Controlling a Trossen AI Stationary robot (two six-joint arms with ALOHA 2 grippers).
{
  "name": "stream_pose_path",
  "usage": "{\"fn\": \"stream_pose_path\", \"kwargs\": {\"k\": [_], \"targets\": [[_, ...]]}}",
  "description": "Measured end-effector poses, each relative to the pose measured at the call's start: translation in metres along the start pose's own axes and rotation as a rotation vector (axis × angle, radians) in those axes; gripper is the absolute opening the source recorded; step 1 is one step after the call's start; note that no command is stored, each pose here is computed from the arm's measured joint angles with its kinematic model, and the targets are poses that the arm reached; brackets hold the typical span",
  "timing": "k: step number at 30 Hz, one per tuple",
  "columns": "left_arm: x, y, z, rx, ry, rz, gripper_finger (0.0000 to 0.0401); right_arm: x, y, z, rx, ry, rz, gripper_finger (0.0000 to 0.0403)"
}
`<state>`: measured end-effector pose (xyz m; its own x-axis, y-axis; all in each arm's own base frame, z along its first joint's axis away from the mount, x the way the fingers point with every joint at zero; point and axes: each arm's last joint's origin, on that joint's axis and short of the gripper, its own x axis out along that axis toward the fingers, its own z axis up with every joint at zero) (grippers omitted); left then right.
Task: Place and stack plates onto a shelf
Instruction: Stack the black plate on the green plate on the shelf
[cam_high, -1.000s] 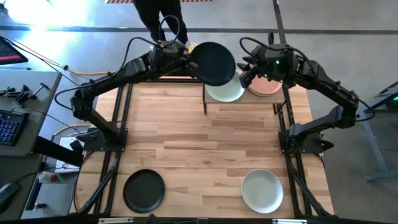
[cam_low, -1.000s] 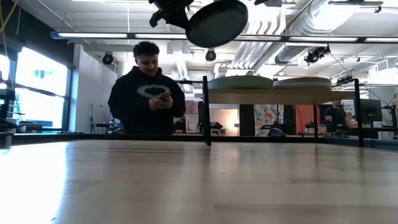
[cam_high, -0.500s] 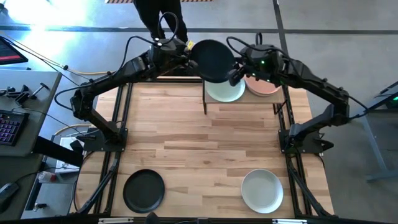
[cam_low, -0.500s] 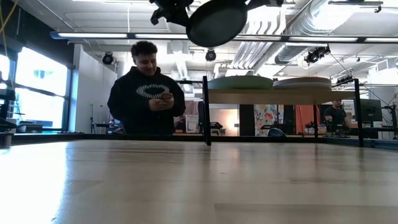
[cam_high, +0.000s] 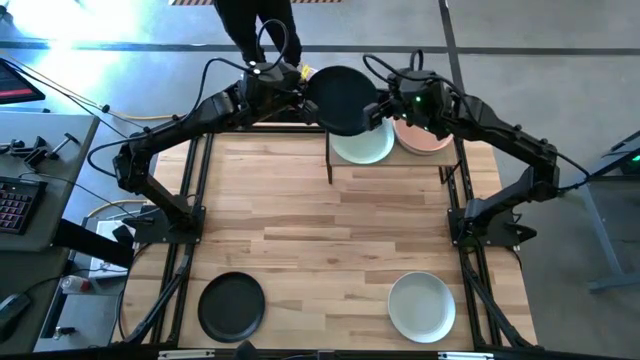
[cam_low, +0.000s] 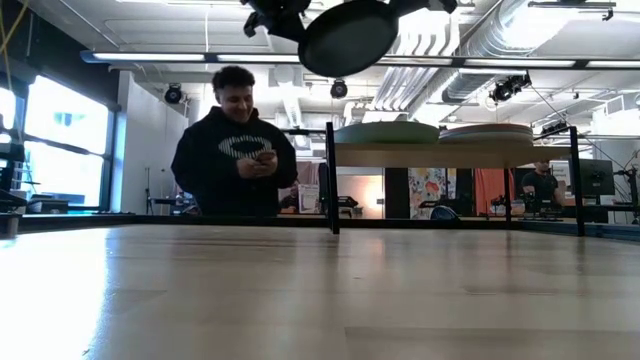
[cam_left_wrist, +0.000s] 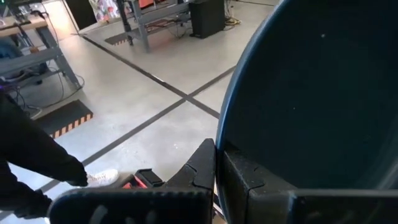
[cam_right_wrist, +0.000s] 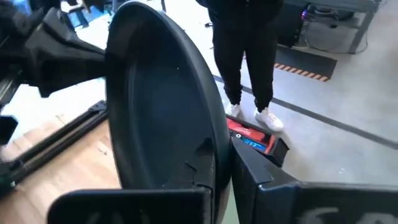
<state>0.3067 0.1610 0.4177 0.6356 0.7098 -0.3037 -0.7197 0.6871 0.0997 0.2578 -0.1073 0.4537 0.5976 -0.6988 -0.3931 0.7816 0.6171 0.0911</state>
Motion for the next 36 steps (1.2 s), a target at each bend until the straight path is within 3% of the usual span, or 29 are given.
{"fn": "stream_pose_path", "kwargs": {"k": [10, 15, 22, 36], "targets": [[-0.001, -0.001, 0.0, 0.106, -0.002, -0.051, 0.0039, 0.0, 0.0, -0.001, 0.12, 0.006, -0.011, 0.0004], [-0.001, -0.003, 0.0, 0.107, -0.004, -0.135, 0.0074, -0.001, -0.002, -0.002, 0.144, 0.009, -0.048, 0.0001], [-0.008, -0.001, 0.004, 0.095, -0.02, -0.146, 0.0116, 0.001, -0.01, -0.005, 0.15, 0.05, -0.09, 0.0], [-0.036, 0.013, 0.013, 0.084, -0.047, -0.129, 0.012, -0.02, -0.056, -0.006, 0.208, 0.155, -0.18, 0.0]]}}
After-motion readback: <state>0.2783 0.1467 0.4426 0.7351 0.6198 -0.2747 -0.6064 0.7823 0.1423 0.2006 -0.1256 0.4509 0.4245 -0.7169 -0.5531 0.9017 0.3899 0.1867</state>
